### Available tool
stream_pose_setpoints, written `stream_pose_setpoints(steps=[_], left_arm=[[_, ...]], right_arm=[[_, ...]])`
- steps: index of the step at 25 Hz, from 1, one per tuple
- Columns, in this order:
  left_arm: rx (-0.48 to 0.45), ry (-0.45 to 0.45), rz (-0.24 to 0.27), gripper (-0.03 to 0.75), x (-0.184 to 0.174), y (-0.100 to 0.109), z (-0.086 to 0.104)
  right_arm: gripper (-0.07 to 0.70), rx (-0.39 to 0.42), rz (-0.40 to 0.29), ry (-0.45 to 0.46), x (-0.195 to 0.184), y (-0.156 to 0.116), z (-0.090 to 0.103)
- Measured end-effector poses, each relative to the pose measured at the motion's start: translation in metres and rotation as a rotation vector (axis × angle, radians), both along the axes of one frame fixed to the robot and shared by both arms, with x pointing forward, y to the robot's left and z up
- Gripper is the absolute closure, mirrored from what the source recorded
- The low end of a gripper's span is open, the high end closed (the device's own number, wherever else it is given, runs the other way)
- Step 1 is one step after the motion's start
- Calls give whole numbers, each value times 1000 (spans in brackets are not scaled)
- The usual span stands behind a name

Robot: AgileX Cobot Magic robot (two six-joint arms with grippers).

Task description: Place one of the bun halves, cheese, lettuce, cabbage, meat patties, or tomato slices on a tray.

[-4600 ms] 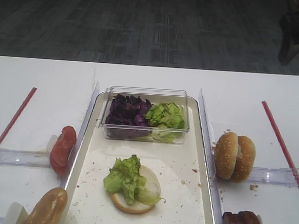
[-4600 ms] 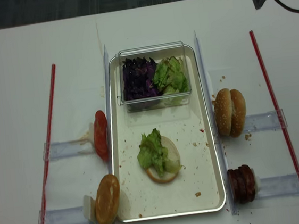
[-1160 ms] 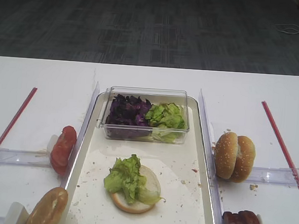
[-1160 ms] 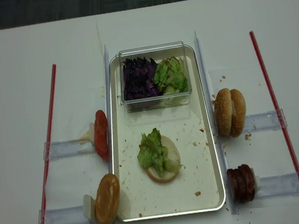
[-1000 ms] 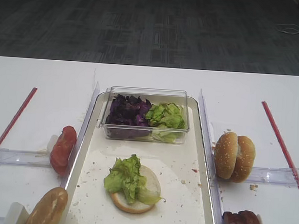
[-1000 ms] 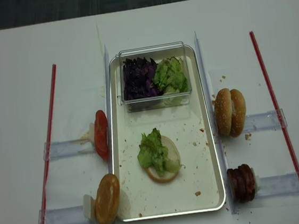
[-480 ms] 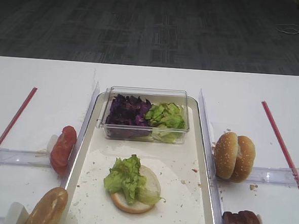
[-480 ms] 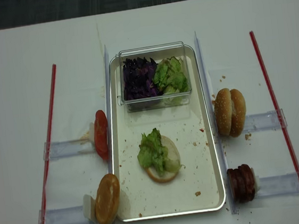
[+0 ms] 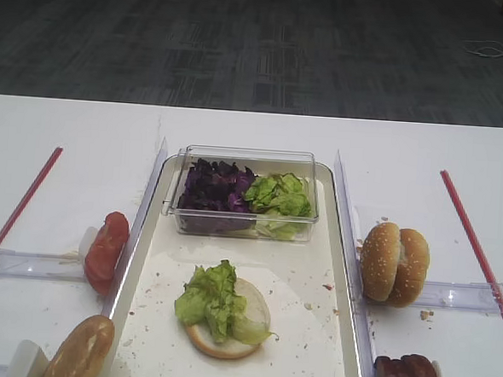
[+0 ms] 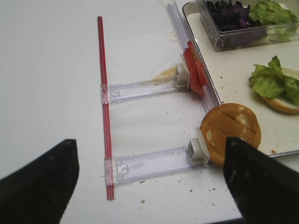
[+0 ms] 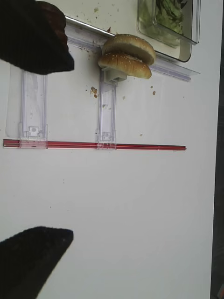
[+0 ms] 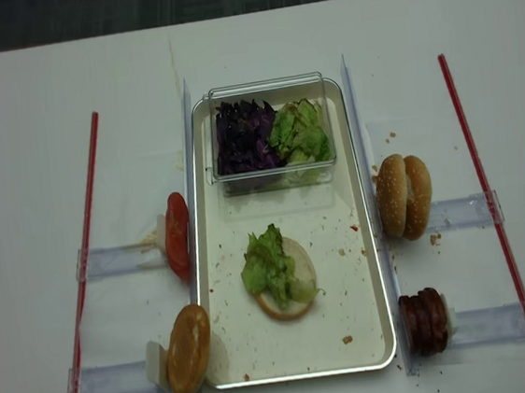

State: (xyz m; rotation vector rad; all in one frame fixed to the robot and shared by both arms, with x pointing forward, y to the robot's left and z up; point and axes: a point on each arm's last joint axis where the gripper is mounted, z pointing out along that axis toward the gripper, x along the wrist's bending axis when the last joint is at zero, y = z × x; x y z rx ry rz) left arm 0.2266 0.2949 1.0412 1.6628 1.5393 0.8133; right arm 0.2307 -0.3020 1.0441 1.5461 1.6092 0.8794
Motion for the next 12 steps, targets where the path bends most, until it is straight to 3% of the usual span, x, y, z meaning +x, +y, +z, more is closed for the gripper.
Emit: stream_pose_setpoints(steps=[12], left_arm=[[0,0,0,101,0,0,0]], right_arm=[[-53,0,0,0,0,0,0]])
